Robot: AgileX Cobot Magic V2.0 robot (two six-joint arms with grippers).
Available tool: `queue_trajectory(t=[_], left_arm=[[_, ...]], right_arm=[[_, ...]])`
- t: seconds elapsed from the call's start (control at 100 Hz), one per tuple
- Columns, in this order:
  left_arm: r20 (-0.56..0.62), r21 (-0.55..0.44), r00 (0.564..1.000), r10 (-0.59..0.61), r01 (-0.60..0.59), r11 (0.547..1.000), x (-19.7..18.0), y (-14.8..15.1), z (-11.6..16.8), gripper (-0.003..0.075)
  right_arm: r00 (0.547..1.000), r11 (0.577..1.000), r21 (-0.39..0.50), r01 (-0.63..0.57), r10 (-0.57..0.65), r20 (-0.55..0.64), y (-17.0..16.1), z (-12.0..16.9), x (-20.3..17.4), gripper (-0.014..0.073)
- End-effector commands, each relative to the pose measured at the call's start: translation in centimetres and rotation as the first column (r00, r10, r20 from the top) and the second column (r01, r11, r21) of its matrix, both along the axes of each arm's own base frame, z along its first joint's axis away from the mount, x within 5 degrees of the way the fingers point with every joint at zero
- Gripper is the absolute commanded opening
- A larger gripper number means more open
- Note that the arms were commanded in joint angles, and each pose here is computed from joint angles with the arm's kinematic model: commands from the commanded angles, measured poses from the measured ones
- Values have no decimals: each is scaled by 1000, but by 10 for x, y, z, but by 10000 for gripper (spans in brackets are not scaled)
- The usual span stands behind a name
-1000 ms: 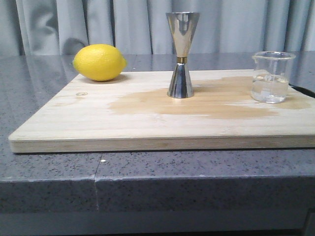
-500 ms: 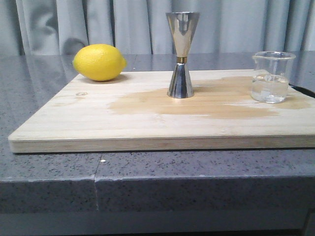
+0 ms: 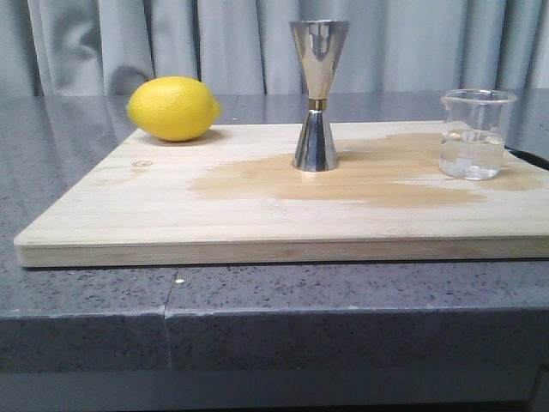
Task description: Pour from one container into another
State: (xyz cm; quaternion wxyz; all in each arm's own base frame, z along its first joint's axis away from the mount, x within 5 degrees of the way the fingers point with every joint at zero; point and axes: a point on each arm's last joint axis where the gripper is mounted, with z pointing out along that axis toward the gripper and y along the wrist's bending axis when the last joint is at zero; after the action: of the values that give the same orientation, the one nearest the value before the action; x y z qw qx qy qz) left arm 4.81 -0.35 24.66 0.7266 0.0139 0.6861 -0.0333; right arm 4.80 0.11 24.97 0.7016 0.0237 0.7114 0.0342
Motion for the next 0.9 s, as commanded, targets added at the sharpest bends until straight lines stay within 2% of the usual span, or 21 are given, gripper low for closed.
queue_trajectory(t=[0.0,0.15,0.27,0.89], left_arm=[[47,12,999,-6,5,1000,0,0,32,-19],[37,13,999,-6,5,1000,9,-1,61,-19],[28,13,1000,-6,5,1000,15,-1,72,-19],[15,8,1000,-7,7,1000,17,-2,71,-19]], right_arm=[[999,997,-75,14,-11,35,-1,31,1,-75],[999,995,-101,18,-14,35,-1,60,11,-75],[999,993,-113,21,-17,38,-1,72,17,-75],[999,993,-113,22,-17,49,-1,73,18,-75]])
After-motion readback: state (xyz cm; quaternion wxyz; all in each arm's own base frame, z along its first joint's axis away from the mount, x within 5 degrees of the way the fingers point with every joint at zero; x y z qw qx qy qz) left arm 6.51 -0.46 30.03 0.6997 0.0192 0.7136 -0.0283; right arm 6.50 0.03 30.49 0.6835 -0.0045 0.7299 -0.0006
